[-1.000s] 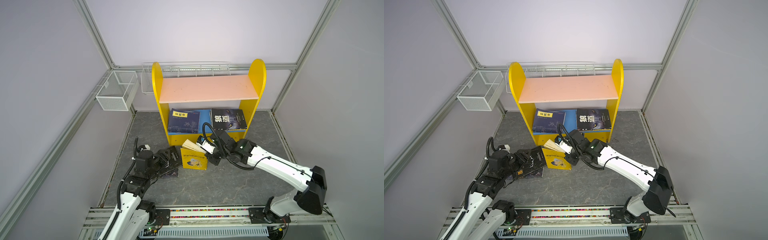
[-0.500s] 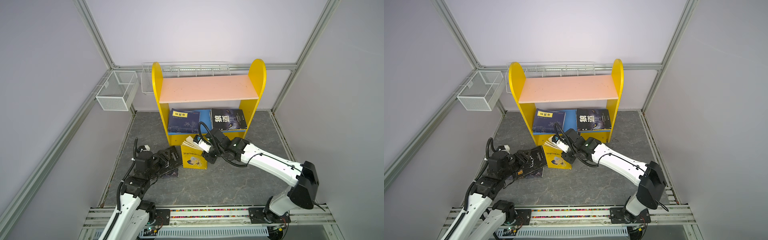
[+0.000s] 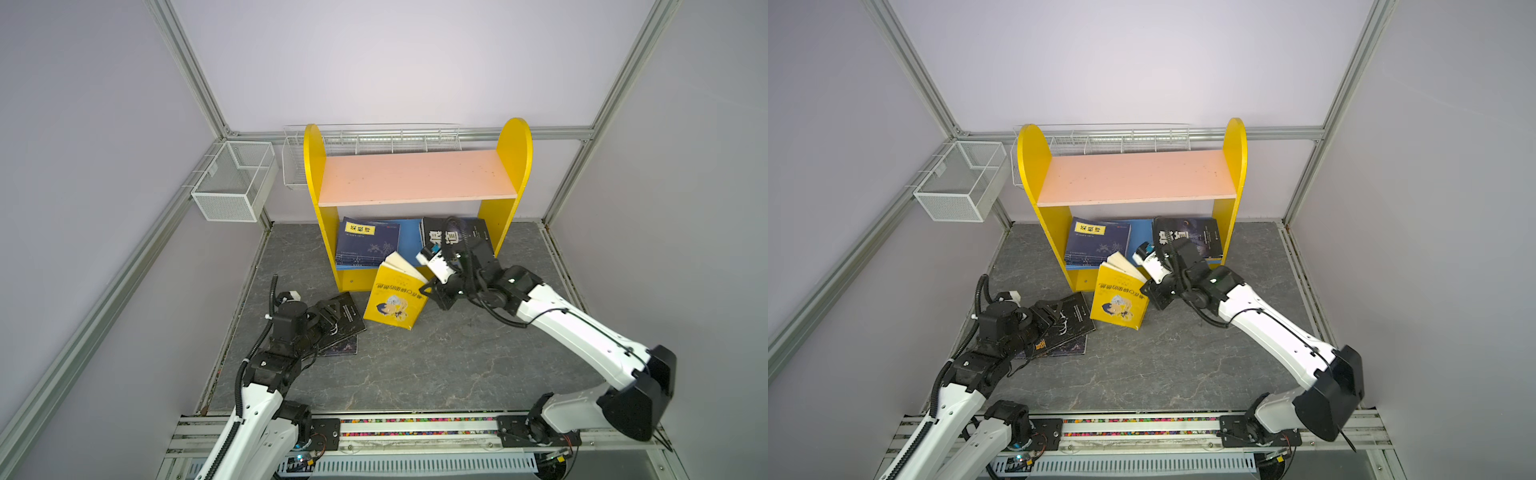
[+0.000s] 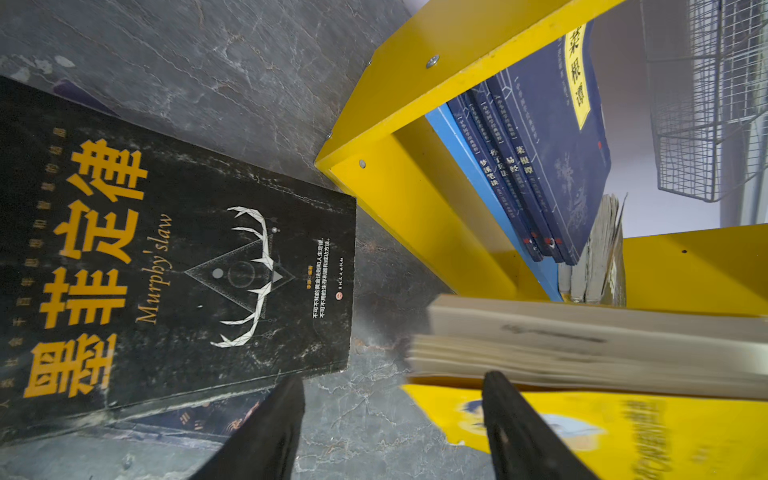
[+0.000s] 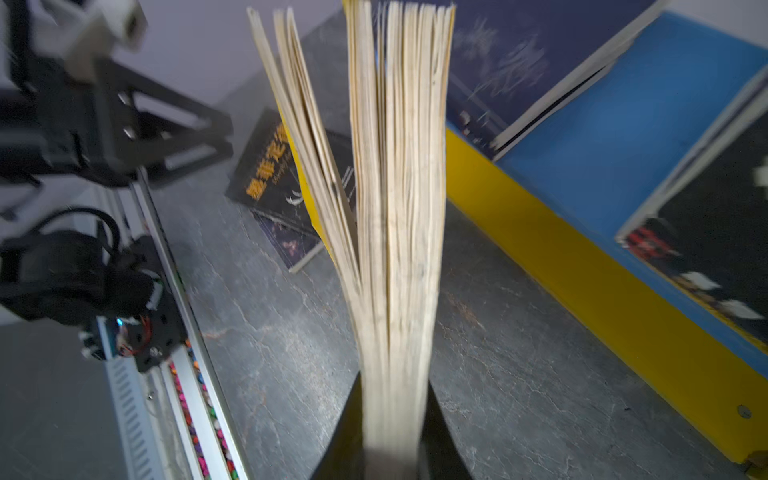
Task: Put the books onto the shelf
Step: 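Carry the yellow comic onto the blue shelf with the right gripper, then push the yellow comic onto the shelf with the left gripper while the right holds it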
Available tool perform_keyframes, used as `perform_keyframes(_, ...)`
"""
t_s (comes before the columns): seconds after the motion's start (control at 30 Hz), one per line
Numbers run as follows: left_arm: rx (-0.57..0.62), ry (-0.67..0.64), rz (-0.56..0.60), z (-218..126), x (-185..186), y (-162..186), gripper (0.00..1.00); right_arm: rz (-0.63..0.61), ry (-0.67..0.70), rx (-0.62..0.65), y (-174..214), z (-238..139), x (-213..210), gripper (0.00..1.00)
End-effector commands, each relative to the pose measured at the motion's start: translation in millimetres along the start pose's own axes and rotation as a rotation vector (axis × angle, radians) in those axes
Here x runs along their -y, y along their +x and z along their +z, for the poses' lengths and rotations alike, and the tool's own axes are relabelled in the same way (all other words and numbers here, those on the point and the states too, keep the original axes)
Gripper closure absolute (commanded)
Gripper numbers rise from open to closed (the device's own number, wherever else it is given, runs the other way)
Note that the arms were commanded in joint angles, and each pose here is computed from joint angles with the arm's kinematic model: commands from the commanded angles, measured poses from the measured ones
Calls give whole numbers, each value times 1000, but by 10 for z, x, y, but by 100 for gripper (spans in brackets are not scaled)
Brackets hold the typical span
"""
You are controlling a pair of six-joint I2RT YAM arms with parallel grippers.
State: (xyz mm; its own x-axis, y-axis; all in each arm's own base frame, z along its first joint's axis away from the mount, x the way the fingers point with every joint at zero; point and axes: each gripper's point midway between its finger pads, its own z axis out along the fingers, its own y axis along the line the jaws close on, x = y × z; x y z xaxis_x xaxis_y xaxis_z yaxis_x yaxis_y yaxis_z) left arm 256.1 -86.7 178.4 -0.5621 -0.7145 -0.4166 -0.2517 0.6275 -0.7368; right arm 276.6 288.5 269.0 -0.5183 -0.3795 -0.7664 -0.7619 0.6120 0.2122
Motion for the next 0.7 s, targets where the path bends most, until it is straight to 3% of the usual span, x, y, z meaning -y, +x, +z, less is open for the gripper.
perform_keyframes(0.0, -2, -3, 9, 30, -14, 11, 32, 141, -110, 287, -587, -517, 0, 94)
perform_keyframes(0.23, -13, 42, 22, 19, 101, 26, 31, 447, -158, 457, -743, -889, 492, 93)
perform_keyframes(0.43, -50, 229, 67, -27, 552, 117, 30, 512, -269, 495, -689, -969, 497, 94)
perform_keyframes(0.67, -160, 538, 96, 34, 1367, 423, 8, 586, -314, 523, -595, -1014, 501, 94)
